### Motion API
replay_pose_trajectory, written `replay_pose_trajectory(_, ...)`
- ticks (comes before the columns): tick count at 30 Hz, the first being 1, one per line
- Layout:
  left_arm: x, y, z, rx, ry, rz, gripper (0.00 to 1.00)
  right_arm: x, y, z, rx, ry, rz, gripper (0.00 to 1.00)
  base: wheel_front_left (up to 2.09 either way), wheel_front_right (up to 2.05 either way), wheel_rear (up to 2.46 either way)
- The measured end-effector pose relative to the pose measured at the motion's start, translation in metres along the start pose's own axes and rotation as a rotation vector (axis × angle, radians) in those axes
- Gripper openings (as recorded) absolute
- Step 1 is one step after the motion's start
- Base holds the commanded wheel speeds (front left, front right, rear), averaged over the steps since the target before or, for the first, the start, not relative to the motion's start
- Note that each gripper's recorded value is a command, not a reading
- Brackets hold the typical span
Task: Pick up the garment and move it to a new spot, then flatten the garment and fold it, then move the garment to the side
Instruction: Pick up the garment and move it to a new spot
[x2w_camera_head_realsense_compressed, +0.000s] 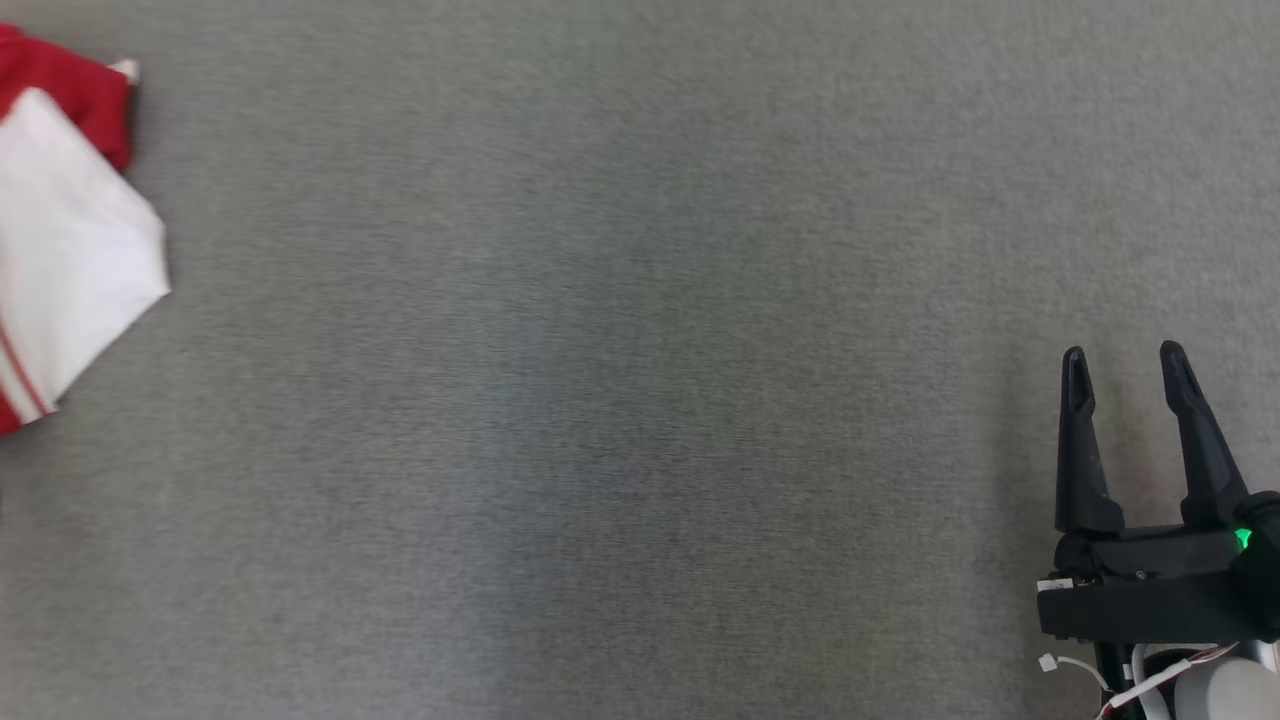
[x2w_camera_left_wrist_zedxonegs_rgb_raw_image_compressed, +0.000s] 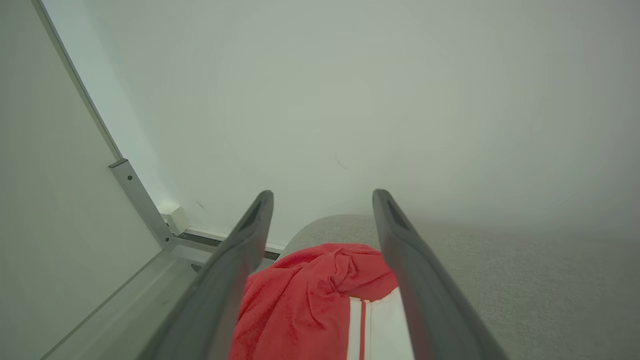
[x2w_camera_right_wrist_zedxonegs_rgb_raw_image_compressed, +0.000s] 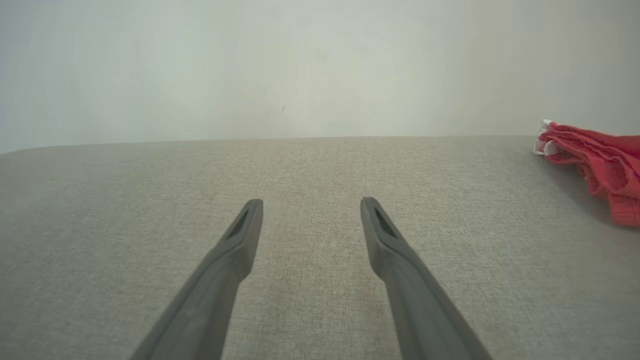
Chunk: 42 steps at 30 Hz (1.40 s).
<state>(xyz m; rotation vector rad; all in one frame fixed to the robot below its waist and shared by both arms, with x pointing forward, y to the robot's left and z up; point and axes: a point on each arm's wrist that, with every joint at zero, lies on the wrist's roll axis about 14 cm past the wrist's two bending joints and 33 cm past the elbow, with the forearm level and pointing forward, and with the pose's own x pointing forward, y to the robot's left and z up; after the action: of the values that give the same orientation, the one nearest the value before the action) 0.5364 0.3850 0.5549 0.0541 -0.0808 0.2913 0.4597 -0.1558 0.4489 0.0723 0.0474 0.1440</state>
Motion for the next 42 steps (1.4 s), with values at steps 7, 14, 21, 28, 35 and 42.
replay_pose_trajectory(7,0.029,-0.020,-0.078,-0.014,0.245,-0.030,1.00,-0.007,-0.030,-0.012,-0.037,0.042,-0.080,1.00,0.00,0.00,0.00)
replay_pose_trajectory(14,0.023,-0.026,-0.140,-0.041,0.485,-0.028,1.00,-0.012,-0.044,-0.015,-0.059,0.060,-0.118,1.00,0.00,0.00,0.00)
replay_pose_trajectory(21,0.001,-0.027,-0.172,-0.074,0.668,-0.023,1.00,-0.010,-0.041,-0.011,-0.074,0.060,-0.108,1.00,0.00,0.00,0.00)
replay_pose_trajectory(28,-0.013,-0.028,-0.188,-0.100,0.795,-0.014,0.00,-0.009,-0.037,-0.003,-0.083,0.052,-0.096,1.00,0.00,0.00,0.00)
replay_pose_trajectory(35,0.007,-0.030,-0.155,-0.097,0.607,-0.026,0.00,-0.013,-0.038,0.006,-0.089,0.038,-0.102,1.00,0.00,0.00,0.00)
replay_pose_trajectory(42,0.040,-0.028,-0.065,-0.051,0.265,-0.048,0.00,-0.018,-0.029,0.017,-0.066,0.007,-0.084,1.00,0.00,0.00,0.00)
